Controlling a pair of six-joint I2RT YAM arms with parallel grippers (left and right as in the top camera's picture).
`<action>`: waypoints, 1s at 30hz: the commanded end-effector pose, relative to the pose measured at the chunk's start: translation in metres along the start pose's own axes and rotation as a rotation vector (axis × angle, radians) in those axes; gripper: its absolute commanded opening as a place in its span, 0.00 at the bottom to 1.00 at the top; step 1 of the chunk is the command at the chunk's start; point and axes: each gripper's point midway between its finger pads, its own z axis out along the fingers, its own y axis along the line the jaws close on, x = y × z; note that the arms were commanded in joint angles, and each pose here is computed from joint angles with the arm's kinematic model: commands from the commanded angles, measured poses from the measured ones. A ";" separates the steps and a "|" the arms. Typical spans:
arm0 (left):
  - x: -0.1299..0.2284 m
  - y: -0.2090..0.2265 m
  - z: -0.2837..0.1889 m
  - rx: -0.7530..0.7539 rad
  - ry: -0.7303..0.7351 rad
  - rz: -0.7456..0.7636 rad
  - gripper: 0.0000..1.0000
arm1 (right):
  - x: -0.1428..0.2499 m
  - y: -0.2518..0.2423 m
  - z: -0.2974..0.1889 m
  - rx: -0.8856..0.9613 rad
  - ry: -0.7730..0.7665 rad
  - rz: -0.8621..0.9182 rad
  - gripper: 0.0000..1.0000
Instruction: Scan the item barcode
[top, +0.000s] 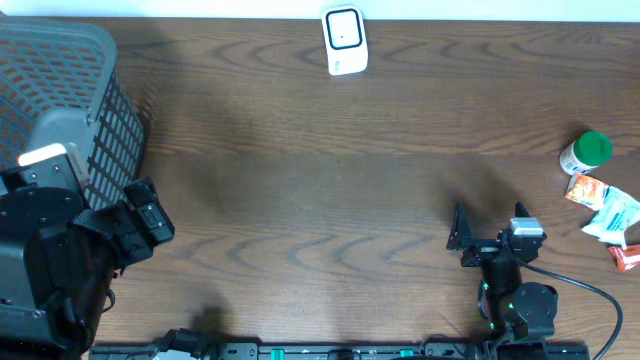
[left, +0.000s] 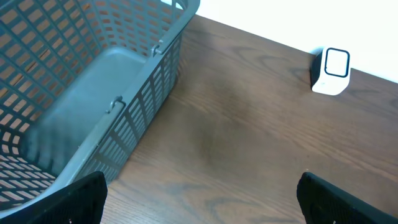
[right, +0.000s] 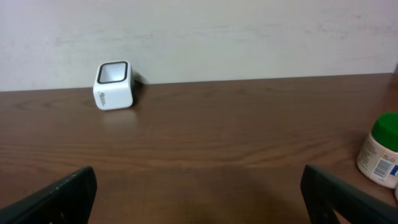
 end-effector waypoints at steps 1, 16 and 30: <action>0.000 0.003 0.003 -0.023 0.004 -0.009 0.98 | 0.000 -0.002 0.000 0.006 -0.001 -0.010 0.99; 0.000 0.003 0.003 -0.023 0.004 -0.009 0.98 | 0.000 -0.001 0.000 0.002 -0.001 -0.005 0.99; -0.006 0.000 0.001 -0.005 -0.025 -0.017 0.98 | 0.000 -0.001 0.000 0.002 -0.001 -0.005 0.99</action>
